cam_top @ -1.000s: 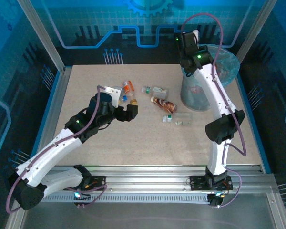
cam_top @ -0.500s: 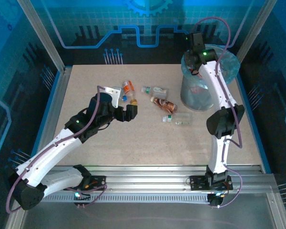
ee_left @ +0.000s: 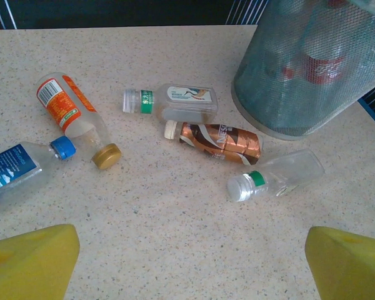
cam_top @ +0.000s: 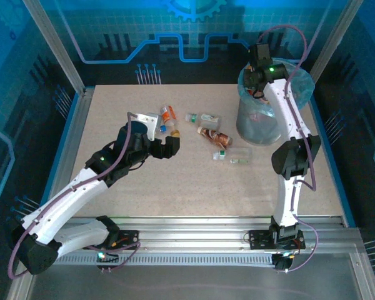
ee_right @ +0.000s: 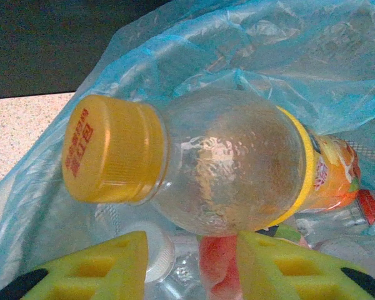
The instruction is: Put the plastic bottles in the bin
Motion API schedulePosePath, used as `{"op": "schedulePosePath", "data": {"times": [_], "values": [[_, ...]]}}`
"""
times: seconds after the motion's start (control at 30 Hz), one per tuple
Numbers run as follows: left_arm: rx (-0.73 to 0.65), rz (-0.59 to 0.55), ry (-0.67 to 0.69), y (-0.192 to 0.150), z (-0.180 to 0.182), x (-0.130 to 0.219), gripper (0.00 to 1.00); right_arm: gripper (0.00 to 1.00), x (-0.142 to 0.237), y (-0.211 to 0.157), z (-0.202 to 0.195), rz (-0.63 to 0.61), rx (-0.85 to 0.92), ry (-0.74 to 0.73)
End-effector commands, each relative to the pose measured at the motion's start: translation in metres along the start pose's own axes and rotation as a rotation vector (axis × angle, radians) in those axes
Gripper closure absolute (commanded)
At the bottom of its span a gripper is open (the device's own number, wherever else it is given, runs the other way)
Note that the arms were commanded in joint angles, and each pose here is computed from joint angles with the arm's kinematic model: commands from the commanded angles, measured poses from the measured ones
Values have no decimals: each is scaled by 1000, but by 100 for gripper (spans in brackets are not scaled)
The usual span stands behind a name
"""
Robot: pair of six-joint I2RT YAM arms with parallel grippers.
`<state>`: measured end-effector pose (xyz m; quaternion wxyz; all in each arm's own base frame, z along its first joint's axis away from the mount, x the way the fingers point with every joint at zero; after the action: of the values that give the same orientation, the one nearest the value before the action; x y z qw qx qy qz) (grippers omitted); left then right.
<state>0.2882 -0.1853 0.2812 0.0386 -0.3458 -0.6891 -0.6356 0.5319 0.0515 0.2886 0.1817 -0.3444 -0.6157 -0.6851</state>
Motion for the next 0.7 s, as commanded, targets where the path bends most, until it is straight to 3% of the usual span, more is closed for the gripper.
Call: {"op": "schedulePosePath", "data": {"times": [0.0,0.4,0.67], "values": [[1,-42,1,17,-2,5,6,56,43,25,-4,-88,-49,31],[-6,-65,28,21,3,13,5,49,96,25,30,-168,13,91],[5,-90,66,22,11,19,4,45,136,-4,117,-174,178,305]]}}
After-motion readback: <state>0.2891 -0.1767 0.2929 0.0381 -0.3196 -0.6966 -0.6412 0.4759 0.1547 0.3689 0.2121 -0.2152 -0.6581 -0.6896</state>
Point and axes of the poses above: each hand's point on the last joint's axis, 136 mm out from that joint toward the fingers, its own x axis back along the fingers, its own z axis along the line the jaws close on, y = z × x, the point moved 1 cm from there along x, back along the fingers, and after that the axes turned 6 degrees about -x, right-handed, at the moved point
